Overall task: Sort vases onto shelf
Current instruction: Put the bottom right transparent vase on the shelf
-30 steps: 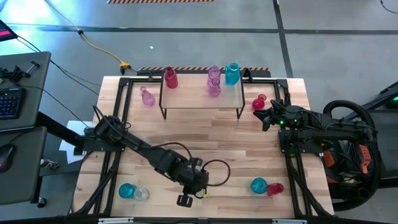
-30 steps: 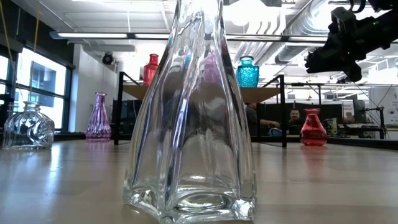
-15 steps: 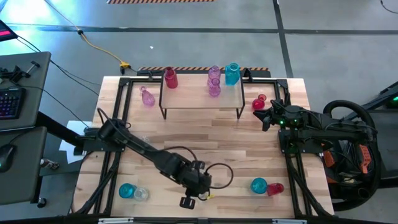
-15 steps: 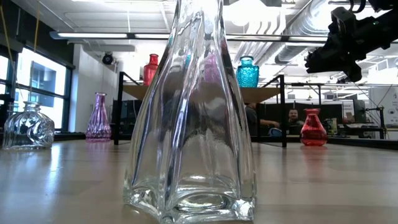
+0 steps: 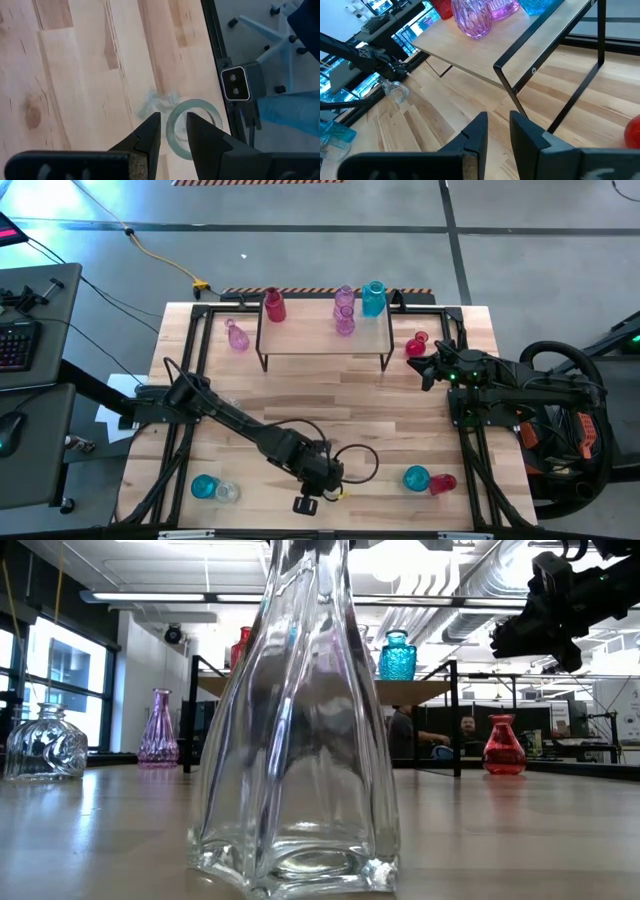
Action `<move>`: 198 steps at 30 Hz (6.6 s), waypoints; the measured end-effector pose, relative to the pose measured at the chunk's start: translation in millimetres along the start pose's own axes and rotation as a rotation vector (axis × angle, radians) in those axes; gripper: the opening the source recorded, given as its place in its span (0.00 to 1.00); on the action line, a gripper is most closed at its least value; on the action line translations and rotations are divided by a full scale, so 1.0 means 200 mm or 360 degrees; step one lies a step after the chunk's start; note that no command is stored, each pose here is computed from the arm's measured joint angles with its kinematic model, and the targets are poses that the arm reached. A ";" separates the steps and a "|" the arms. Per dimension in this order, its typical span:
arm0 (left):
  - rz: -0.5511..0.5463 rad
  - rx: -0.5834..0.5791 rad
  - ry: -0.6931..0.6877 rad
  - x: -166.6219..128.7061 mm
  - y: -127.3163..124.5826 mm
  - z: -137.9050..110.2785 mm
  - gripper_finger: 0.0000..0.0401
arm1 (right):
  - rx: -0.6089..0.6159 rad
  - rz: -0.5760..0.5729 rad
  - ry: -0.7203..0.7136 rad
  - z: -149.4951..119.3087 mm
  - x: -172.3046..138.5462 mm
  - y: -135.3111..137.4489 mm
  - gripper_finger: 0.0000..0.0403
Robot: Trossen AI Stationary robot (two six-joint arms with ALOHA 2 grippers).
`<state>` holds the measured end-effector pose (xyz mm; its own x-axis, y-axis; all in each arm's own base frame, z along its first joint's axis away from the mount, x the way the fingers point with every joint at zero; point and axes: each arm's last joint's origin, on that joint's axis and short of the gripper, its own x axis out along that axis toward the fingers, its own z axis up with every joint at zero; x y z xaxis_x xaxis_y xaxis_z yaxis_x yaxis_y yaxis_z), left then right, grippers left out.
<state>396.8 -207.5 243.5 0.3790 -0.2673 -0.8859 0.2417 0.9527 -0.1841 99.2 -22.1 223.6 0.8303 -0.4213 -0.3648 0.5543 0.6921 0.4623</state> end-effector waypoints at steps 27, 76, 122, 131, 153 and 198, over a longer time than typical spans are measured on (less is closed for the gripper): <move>0.0109 -0.0075 0.0090 -0.18 0.19 0.03 0.03 | -0.0005 -0.0009 0.0011 0.00 0.00 0.00 0.15; 0.0914 -0.0346 -0.0313 -1.43 1.52 -0.33 0.04 | -0.0009 -0.0018 0.0022 -0.01 0.00 0.00 0.15; 0.0717 -0.0587 -0.0262 -1.36 1.74 -0.42 0.06 | -0.0010 -0.0018 0.0023 -0.01 0.00 0.00 0.15; 0.0727 -0.0593 -0.0265 -1.36 1.74 -0.43 0.11 | -0.0010 -0.0018 0.0023 -0.01 0.00 0.00 0.15; 0.0761 -0.0595 -0.0316 -1.34 1.81 -0.42 0.12 | -0.0009 -0.0018 0.0023 -0.01 0.00 0.00 0.15; 0.0854 -0.0591 -0.0360 -1.35 1.83 -0.41 0.26 | -0.0010 -0.0017 0.0023 -0.01 0.00 0.00 0.15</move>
<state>310.0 225.7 380.7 0.5474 0.2698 -0.7922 -0.3381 0.9372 0.0856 99.2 -22.1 222.0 0.8233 -0.4202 -0.3816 0.5629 0.6911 0.4533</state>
